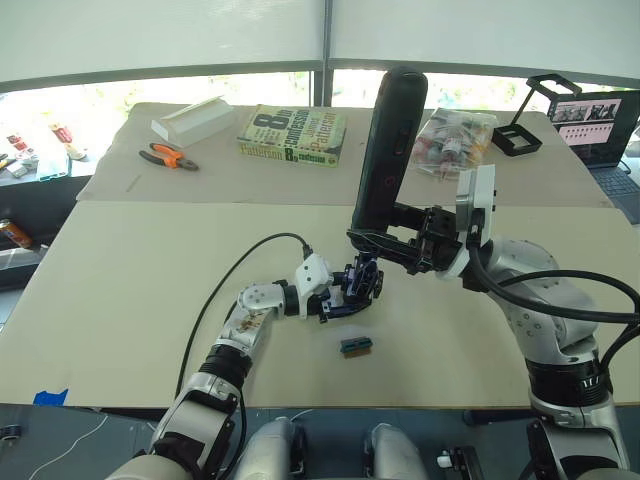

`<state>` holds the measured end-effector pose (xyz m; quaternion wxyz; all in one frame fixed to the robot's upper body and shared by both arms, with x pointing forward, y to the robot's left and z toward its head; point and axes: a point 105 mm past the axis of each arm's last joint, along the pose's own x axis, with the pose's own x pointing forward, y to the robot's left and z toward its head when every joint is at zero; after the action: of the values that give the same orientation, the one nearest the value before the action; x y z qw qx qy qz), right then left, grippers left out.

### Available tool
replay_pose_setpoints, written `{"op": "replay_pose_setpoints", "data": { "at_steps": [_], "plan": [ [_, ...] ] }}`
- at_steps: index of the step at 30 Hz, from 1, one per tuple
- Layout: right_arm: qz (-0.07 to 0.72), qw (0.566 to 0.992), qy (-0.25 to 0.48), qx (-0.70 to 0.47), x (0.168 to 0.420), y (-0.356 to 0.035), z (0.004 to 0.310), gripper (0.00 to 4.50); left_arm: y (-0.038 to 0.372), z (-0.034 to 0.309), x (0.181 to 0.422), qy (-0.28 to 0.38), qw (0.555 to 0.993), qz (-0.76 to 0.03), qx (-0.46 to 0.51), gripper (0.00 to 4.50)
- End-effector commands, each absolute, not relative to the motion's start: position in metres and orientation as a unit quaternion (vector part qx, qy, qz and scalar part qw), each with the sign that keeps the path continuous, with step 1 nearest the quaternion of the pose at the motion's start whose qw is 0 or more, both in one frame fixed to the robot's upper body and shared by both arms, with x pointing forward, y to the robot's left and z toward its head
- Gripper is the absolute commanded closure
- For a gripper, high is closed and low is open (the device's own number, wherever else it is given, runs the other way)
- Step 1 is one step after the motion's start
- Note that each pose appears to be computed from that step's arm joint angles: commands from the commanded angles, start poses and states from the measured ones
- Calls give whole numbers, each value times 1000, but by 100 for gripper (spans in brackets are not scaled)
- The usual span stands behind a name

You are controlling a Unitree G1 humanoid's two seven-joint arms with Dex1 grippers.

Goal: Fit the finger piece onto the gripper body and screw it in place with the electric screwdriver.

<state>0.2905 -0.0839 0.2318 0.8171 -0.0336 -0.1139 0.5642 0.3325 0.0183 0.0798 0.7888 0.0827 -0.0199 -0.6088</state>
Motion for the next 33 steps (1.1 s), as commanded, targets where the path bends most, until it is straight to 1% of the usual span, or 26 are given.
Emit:
{"op": "replay_pose_setpoints", "data": {
  "at_steps": [1, 3, 5, 7, 9, 15, 18, 25, 27, 28, 29, 30, 33],
  "plan": [
    [570, 819, -49, -37, 292, -83, 205, 258, 17, 75, 328, -13, 781, -620, 76, 209],
    [576, 815, -57, -38, 290, -82, 208, 258, 17, 75, 327, -12, 780, -621, 76, 209],
    [583, 808, -77, -46, 287, -81, 218, 258, 16, 74, 327, -11, 780, -621, 77, 209],
    [588, 797, -127, -53, 283, -80, 241, 258, 17, 73, 328, -7, 781, -619, 78, 209],
    [586, 793, -161, -49, 281, -80, 261, 258, 18, 71, 329, -3, 783, -617, 80, 209],
    [626, 737, -255, -33, 253, -83, 306, 258, 20, 63, 330, 15, 787, -611, 87, 209],
    [629, 731, -262, -33, 250, -85, 310, 258, 20, 62, 330, 15, 786, -611, 86, 209],
    [618, 735, -277, -36, 251, -95, 316, 258, 20, 62, 331, 25, 790, -609, 68, 209],
    [617, 734, -280, -39, 249, -97, 317, 258, 21, 63, 332, 26, 792, -607, 63, 107],
    [617, 734, -281, -39, 249, -98, 318, 258, 22, 63, 332, 25, 792, -606, 64, 82],
    [617, 734, -282, -41, 248, -99, 319, 258, 23, 64, 332, 24, 793, -605, 64, 35],
    [615, 734, -284, -44, 245, -101, 321, 258, 26, 65, 332, 19, 794, -604, 66, 2],
    [612, 735, -287, -54, 237, -110, 327, 258, 37, 71, 330, 7, 797, -599, 74, 2]
  ]
}}
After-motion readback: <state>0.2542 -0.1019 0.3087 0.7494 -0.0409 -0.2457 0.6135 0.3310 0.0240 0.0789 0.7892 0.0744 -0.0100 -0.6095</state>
